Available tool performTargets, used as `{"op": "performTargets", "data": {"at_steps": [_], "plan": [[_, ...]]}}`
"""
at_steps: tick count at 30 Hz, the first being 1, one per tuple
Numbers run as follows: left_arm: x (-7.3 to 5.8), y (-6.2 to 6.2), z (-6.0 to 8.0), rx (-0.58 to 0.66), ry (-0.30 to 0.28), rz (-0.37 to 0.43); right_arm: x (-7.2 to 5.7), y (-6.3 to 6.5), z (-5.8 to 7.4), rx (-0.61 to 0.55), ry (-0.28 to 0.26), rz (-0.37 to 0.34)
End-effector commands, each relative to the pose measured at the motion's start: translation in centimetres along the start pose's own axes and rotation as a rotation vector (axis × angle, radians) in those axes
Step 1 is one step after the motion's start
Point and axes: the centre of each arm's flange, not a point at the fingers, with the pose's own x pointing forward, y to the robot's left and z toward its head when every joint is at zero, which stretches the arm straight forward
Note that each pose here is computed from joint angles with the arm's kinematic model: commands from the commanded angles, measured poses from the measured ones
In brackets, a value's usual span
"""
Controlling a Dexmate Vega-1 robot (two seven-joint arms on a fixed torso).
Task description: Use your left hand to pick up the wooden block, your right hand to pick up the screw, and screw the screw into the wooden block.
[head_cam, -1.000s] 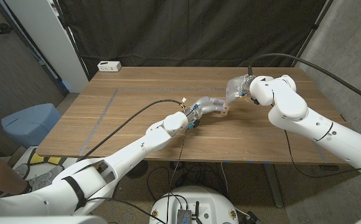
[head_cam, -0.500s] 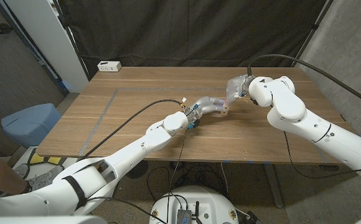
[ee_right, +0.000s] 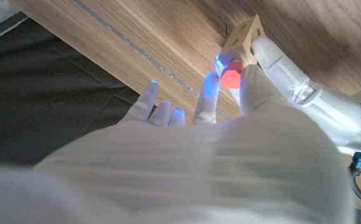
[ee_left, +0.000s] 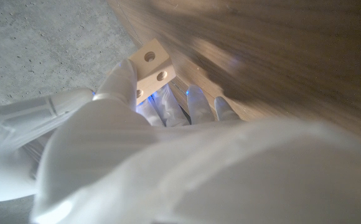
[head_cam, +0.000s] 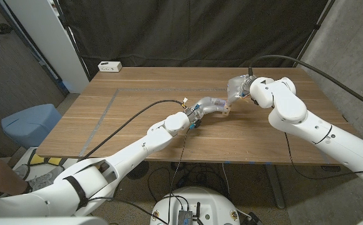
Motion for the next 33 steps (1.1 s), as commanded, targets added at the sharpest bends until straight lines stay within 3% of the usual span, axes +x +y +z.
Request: {"op": "performTargets", "data": {"at_steps": [1, 33], "plan": [[0.18, 0.04, -0.05, -0.001, 0.002, -0.003, 0.18, 0.24, -0.06, 0.003, 0.001, -0.012], [0.50, 0.24, -0.26, -0.005, 0.008, -0.003, 0.85, 0.43, -0.17, 0.012, 0.002, -0.037]]}}
